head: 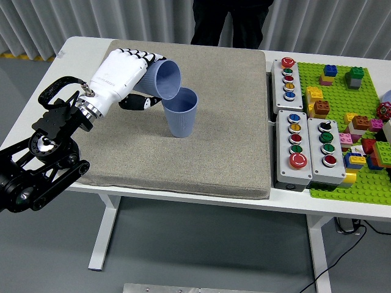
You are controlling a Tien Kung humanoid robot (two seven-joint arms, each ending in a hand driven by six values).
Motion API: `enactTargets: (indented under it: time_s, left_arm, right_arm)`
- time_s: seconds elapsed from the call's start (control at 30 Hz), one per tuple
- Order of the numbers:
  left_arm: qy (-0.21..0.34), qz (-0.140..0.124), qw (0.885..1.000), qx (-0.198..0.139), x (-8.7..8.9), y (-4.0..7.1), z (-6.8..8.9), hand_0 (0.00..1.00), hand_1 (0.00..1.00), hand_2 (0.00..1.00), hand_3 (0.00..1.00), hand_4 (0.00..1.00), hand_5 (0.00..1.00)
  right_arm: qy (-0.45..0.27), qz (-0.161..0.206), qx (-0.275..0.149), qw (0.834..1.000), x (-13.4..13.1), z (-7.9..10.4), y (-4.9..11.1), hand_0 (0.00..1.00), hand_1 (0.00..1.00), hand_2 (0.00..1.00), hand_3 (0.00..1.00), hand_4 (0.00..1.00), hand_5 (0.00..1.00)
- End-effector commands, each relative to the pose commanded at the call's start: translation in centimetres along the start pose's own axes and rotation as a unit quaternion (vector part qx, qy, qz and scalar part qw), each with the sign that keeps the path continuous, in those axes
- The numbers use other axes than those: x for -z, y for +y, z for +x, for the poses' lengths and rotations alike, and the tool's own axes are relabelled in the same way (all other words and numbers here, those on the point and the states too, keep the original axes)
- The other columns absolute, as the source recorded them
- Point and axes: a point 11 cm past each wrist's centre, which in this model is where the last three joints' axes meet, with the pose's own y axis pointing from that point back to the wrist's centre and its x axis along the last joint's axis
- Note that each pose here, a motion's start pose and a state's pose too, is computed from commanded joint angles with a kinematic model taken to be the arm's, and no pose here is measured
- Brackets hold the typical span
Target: Pick cup pour cup place
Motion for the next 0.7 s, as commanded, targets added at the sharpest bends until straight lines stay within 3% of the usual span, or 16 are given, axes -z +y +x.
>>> enactTargets:
  time_s: [0.23, 0.7]
  left_arm:
    - [-0.027, 0.012, 1.0, 0.0, 0.42, -0.02, -0.09, 0.54, 0.512, 0.542, 0.592, 0.581, 0.058]
    - [-0.049, 0.003, 0.999, -0.008, 0.06, -0.37, 0.66, 0.544, 0.513, 0.542, 0.59, 0.571, 0.044]
  right_arm:
    - [0.001, -0.003, 0.001, 1.0, -0.31, -0.06, -0.03, 0.696, 0.687, 0.622, 0.603, 0.078, 0.233]
    - [-0.001, -0.001, 0.001, 1.0, -0.1, -0.06, -0.01, 0.696, 0.686, 0.621, 0.603, 0.077, 0.234]
